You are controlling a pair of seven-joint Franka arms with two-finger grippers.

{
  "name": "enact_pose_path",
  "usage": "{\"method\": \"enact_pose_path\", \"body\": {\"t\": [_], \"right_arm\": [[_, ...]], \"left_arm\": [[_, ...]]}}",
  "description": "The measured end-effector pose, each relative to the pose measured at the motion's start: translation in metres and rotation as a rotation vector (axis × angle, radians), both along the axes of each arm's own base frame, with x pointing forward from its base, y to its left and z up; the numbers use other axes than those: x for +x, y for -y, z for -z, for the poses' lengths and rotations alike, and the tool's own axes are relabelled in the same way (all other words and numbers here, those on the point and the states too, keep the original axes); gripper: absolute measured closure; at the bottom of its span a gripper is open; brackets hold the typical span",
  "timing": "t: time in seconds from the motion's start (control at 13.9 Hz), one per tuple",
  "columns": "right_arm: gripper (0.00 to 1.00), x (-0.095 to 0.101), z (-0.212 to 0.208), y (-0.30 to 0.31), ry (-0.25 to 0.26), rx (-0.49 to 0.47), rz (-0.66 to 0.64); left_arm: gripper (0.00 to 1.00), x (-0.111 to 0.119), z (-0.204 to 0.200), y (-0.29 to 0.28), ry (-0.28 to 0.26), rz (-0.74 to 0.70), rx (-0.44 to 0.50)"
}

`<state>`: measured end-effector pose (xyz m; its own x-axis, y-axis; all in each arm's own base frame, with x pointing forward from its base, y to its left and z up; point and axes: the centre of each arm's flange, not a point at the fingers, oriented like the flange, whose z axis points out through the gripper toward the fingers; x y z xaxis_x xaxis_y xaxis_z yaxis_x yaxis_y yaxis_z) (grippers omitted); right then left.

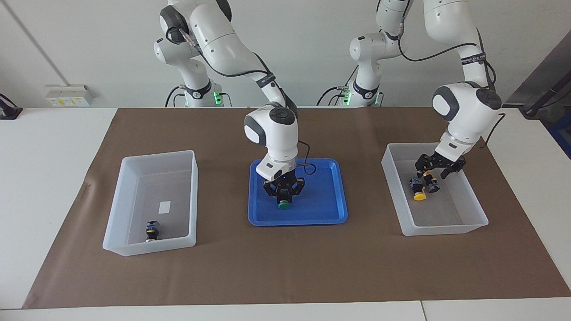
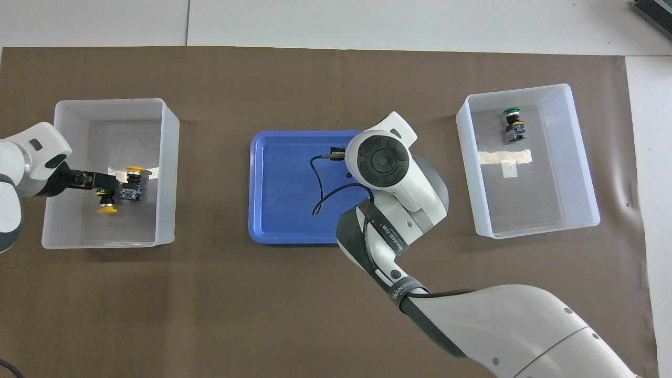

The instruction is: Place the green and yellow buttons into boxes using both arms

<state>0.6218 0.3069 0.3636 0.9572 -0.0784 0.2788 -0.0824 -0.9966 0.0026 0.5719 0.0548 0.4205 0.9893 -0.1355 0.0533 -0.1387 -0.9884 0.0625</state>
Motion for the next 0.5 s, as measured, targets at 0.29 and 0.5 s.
{"method": "enact_pose_path", "body": {"t": [0.29,0.5], "right_arm": [[0.59,0.027,-0.062,0.115,-0.018,-0.087,-0.054],[0.59,0.041,-0.073,0.189,-0.032,-0.142,-0.143]], "left_arm": [[0.00,0.002,-0.067,0.014,-0.024,0.030,0.017],[0.00,-0.012,-0.094,0.050,-0.043,0.003,0.018]]}}
